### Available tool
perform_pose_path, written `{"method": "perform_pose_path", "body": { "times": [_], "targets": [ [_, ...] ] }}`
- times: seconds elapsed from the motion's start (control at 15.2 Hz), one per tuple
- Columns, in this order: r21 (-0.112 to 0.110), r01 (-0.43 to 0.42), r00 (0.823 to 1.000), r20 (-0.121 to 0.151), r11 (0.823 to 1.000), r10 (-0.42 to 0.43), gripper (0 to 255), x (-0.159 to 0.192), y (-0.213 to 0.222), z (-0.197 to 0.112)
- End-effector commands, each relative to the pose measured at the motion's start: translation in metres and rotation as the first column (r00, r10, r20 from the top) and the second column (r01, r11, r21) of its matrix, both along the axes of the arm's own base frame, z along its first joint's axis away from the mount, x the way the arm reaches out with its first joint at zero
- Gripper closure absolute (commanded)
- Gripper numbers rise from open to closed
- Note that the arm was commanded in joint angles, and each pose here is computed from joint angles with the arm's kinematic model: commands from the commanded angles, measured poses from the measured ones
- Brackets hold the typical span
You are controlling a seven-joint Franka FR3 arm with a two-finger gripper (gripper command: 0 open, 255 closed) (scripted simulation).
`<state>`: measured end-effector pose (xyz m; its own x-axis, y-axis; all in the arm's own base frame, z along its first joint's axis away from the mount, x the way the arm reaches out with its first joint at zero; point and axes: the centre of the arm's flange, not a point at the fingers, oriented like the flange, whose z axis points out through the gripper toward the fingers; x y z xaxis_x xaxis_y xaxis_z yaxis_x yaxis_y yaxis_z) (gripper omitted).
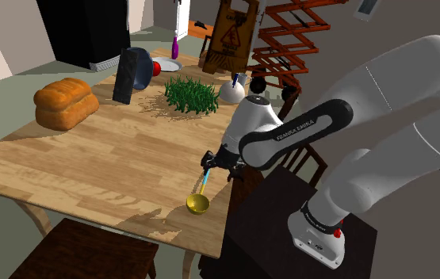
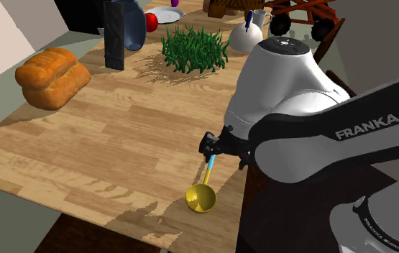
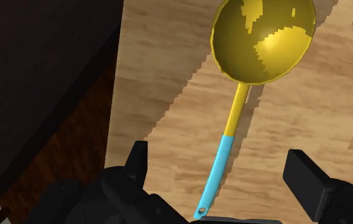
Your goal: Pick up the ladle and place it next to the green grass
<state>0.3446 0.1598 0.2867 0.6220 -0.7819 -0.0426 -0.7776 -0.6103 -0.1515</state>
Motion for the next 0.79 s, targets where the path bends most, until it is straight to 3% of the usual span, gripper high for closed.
{"method": "perform_pose_path", "body": {
  "times": [0.0,0.2,0.73],
  "targets": [
    [0.017,0.060,0.998,-0.004,0.998,-0.060,0,0.009,0.016,-0.020],
    [0.036,0.144,0.989,-0.015,0.989,-0.144,0,0.020,0.033,-0.053],
    [0.037,0.146,0.989,-0.015,0.989,-0.145,0,0.024,0.039,-0.093]
  ]
}}
